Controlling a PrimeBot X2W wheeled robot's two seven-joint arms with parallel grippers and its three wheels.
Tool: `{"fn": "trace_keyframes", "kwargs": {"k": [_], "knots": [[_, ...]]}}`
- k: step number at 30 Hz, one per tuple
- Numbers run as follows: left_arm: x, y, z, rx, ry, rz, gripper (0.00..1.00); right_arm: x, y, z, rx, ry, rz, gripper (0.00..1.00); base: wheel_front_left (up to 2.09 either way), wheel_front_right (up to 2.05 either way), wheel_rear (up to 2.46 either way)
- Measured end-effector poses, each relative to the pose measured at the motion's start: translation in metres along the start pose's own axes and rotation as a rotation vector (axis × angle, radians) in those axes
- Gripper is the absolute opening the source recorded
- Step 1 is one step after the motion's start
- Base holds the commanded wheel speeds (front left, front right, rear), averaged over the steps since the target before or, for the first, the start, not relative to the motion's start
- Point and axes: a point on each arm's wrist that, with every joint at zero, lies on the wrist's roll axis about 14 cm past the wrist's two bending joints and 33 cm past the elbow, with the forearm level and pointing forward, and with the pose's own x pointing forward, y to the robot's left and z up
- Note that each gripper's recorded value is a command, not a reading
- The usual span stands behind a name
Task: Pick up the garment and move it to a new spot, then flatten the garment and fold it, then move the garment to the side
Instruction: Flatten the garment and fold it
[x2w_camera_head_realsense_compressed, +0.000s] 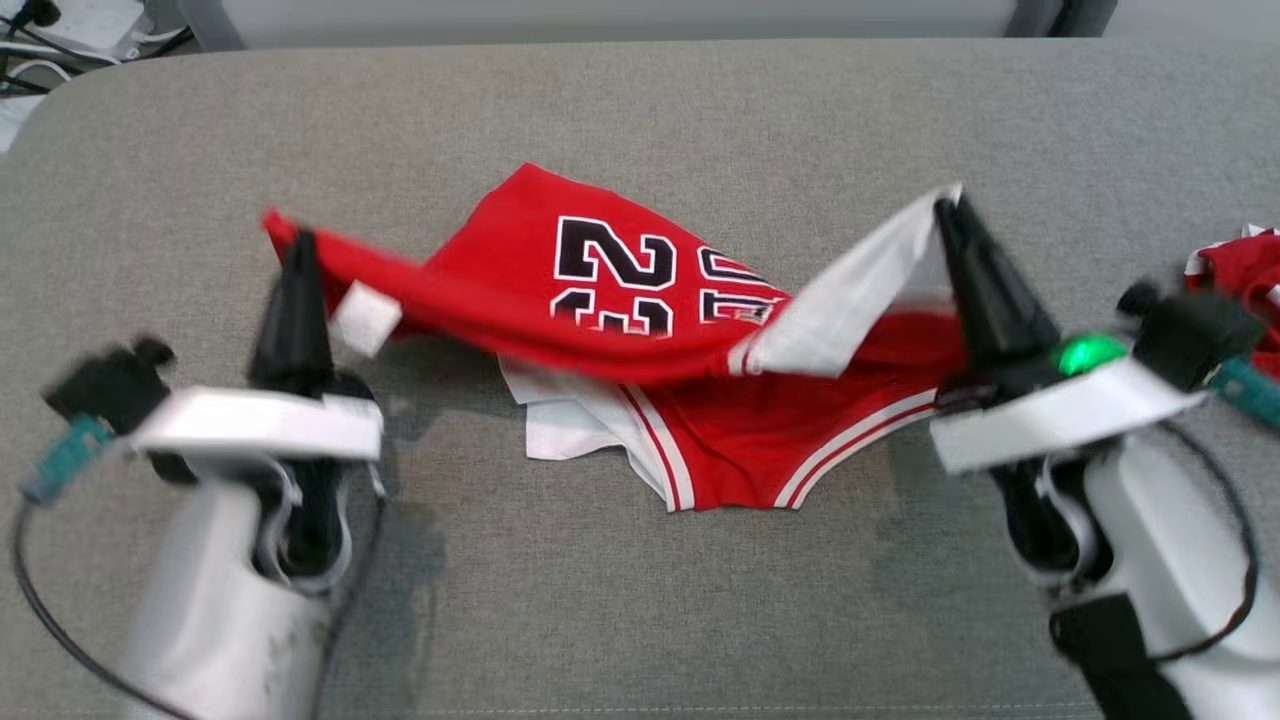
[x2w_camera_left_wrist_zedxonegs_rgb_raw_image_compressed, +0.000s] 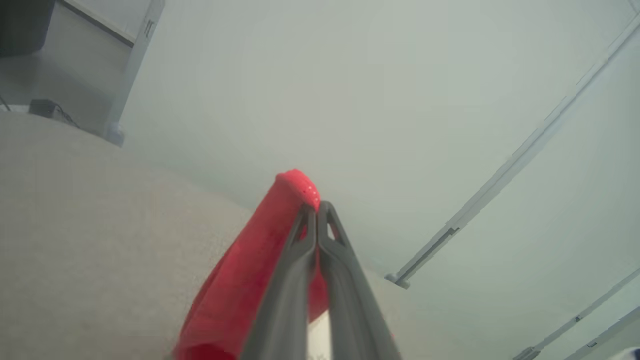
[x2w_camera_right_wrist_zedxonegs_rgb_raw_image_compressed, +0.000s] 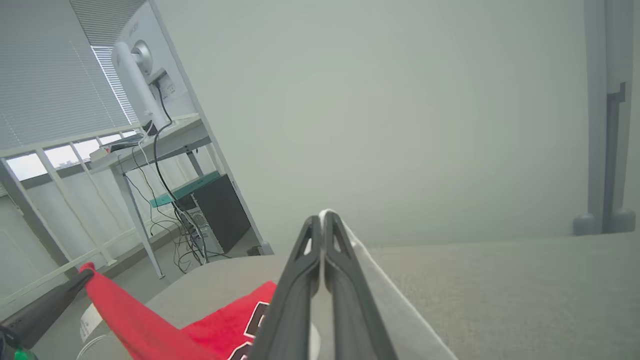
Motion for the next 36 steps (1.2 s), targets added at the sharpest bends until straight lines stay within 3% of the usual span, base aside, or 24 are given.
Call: {"fn": "trace_keyframes", "kwargs": {"k": [6, 9, 12, 15, 18, 21, 25, 29, 36], "knots": [[0.057, -0.05, 0.081, 0.091, -0.111, -0.151, 0.0, 0.057, 0.019, 0.086, -0.05, -0.2, 0.094, 0.0, 0.0, 0.0, 0.0], [0.075, -0.073, 0.121, 0.078, -0.192, -0.183, 0.0, 0.078, 0.018, 0.142, -0.082, -0.324, 0.087, 0.0, 0.0, 0.0, 0.0], [0.078, -0.085, 0.152, 0.076, -0.264, -0.2, 0.0, 0.083, 0.025, 0.192, -0.097, -0.436, 0.097, 0.0, 0.0, 0.0, 0.0], [0.069, -0.085, 0.163, 0.086, -0.289, -0.193, 0.0, 0.079, 0.036, 0.206, -0.091, -0.467, 0.116, 0.0, 0.0, 0.0, 0.0], [0.047, -0.064, 0.138, 0.058, -0.227, -0.145, 0.0, 0.065, 0.038, 0.183, -0.057, -0.404, 0.119, 0.0, 0.0, 0.0, 0.0], [0.009, -0.025, 0.08, 0.057, -0.086, -0.058, 0.0, 0.04, 0.031, 0.137, 0.001, -0.294, 0.09, 0.0, 0.0, 0.0, 0.0], [-0.044, 0.012, 0.017, -0.029, 0.056, 0.05, 0.0, 0.002, 0.032, 0.09, 0.079, -0.191, 0.077, 0.0, 0.0, 0.0, 0.0], [-0.068, 0.022, -0.014, -0.046, 0.141, 0.074, 0.0, -0.023, 0.032, 0.051, 0.155, -0.102, 0.058, 0.0, 0.0, 0.0, 0.0], [-0.078, 0.032, -0.064, 0.003, 0.341, 0.079, 0.0, -0.065, 0.011, -0.054, 0.292, 0.161, -0.063, 0.0, 0.0, 0.0, 0.0]]}}
